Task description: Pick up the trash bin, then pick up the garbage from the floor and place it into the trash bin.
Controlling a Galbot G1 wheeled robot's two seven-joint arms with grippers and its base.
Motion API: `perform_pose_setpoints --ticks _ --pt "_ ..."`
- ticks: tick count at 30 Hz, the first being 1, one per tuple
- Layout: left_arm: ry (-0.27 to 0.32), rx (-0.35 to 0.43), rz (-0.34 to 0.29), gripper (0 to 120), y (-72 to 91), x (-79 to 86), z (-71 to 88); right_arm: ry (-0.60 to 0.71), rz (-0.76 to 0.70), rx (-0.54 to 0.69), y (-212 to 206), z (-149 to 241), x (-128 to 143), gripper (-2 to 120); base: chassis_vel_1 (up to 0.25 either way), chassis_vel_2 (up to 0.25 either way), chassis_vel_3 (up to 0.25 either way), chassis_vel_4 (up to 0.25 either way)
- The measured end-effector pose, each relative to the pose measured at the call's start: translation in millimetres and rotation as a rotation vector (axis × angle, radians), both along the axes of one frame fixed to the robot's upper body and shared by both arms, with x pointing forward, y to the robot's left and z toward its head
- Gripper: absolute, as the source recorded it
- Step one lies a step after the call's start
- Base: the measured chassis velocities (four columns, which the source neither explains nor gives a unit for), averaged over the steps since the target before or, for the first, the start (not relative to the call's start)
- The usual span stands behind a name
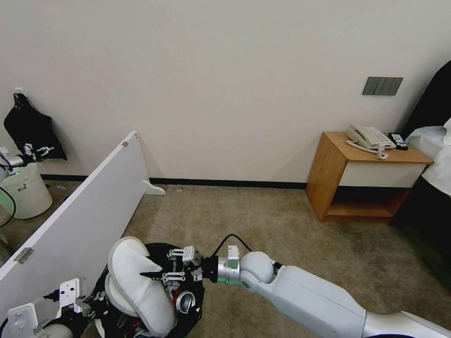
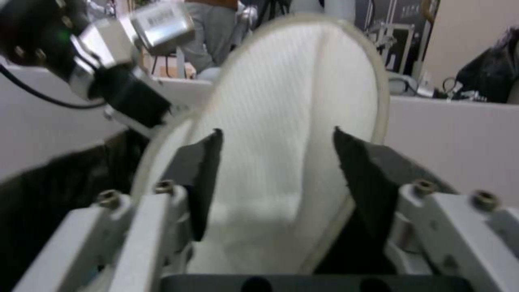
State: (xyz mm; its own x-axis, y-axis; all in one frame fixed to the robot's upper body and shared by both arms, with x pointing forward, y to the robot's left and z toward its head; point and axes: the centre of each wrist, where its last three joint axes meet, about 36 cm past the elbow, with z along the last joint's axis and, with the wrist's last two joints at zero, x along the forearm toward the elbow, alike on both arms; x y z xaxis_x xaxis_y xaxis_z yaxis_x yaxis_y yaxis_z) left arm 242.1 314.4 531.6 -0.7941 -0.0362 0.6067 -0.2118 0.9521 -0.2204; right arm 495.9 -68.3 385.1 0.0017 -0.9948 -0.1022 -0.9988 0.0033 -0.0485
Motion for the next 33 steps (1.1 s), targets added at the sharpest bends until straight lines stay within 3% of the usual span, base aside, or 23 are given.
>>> perform_pose_setpoints --ticks 2,11,21,24,27,28,30,31,33 --pt "0.000 0.001 -0.001 2 0.4 0.2 0.3 -0.004 0.000 0.008 -2 5 -1 73 0.000 0.000 0.000 0.000" --pt "-0.005 0.000 0.001 2 2.7 2.7 0.9 -0.022 -0.042 0.078 -23 24 7 99 0.000 0.000 0.000 0.000" --pt "-0.012 -0.004 0.005 2 5.1 7.3 0.6 -0.036 -0.158 0.205 -54 46 9 100 0.000 0.000 0.000 0.000" --pt "-0.025 0.001 0.012 2 8.8 12.3 2.6 -0.062 -0.372 0.268 -99 54 10 100 0.000 0.000 0.000 0.000" --pt "-0.027 0.004 0.011 2 9.7 14.0 2.7 -0.072 -0.445 0.269 -114 58 8 100 0.000 0.000 0.000 0.000" --pt "-0.037 0.011 0.012 2 10.7 17.7 2.9 -0.107 -0.640 0.245 -148 66 -3 100 0.000 0.000 0.000 0.000" --pt "-0.054 0.020 0.018 2 12.0 22.6 2.9 -0.131 -0.914 0.215 -170 66 -32 100 0.000 0.000 0.000 0.000" --pt "-0.054 0.020 0.018 2 12.0 22.6 2.9 -0.131 -0.914 0.215 -170 66 -32 100 0.000 0.000 0.000 0.000" --pt "-0.081 0.022 0.023 2 13.6 30.1 4.4 -0.131 -1.198 0.179 -182 66 -66 100 0.000 0.000 0.000 0.000"
